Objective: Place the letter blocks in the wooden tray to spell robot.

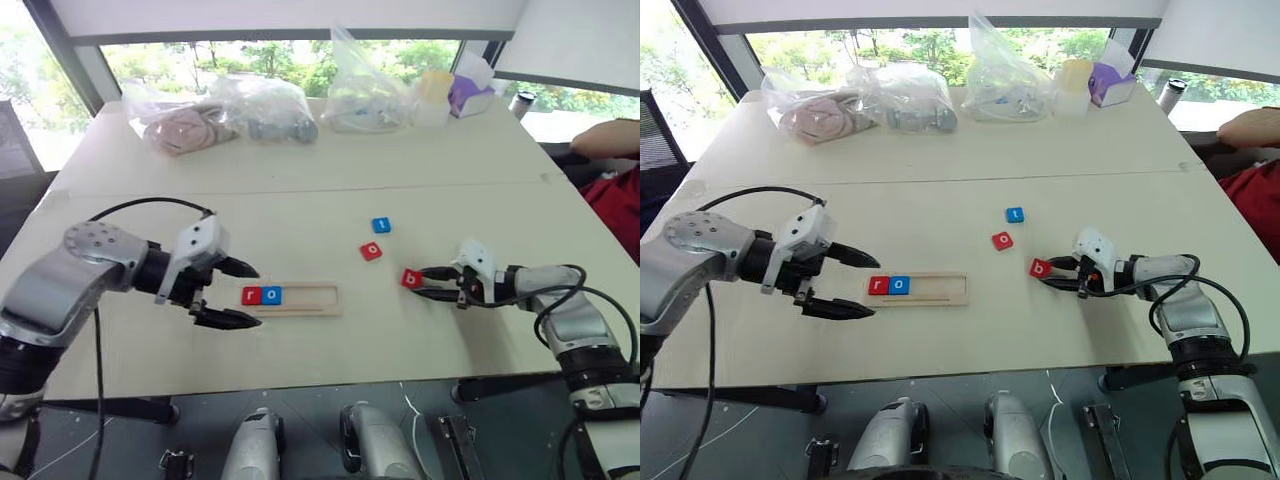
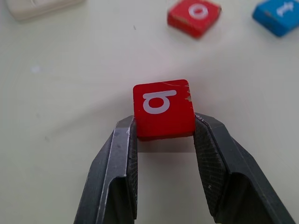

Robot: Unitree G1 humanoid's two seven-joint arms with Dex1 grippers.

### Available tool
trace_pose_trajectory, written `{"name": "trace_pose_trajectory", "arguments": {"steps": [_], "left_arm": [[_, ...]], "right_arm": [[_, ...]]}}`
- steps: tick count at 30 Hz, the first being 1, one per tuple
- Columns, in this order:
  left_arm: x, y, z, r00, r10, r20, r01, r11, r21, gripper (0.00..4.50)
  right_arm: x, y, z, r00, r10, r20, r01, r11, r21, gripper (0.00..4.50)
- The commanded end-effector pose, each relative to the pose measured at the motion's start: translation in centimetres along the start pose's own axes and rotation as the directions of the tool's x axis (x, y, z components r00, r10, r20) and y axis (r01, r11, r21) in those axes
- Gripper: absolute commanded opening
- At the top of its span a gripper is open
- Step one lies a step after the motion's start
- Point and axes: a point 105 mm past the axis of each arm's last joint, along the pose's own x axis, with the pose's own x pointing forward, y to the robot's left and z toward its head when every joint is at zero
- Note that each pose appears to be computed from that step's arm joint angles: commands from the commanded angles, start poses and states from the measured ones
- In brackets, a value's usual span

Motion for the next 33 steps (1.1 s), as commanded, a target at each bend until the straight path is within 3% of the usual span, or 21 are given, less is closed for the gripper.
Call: {"name": "trace_pose_trajectory", "arguments": {"steps": [1,5,11,22,33], "left_arm": [[-2.0,1.6,-1.1,0.996,0.091,-0.003,-0.091,0.996,-0.019,4.5],[-3.5,1.5,-0.6,0.991,0.129,0.031,-0.128,0.991,-0.038,4.5],[-3.0,0.3,-0.9,0.988,0.143,0.056,-0.139,0.988,-0.066,4.5],[-3.0,-1.3,0.7,0.984,0.137,0.111,-0.13,0.989,-0.071,4.5],[-2.6,-1.0,0.5,0.984,0.141,0.109,-0.134,0.988,-0.072,4.5]], "right_arm": [[2.9,0.8,5.0,0.999,0.02,0.028,-0.017,0.994,-0.105,1.13],[7.7,2.6,9.1,0.996,0.078,0.048,-0.075,0.995,-0.071,1.13],[11.1,3.9,9.9,0.992,0.125,-0.01,-0.125,0.987,-0.103,1.13],[12.1,6.2,9.0,0.975,0.213,-0.068,-0.221,0.963,-0.155,1.13],[12.6,6.7,8.2,0.972,0.22,-0.08,-0.23,0.962,-0.148,1.13]]}}
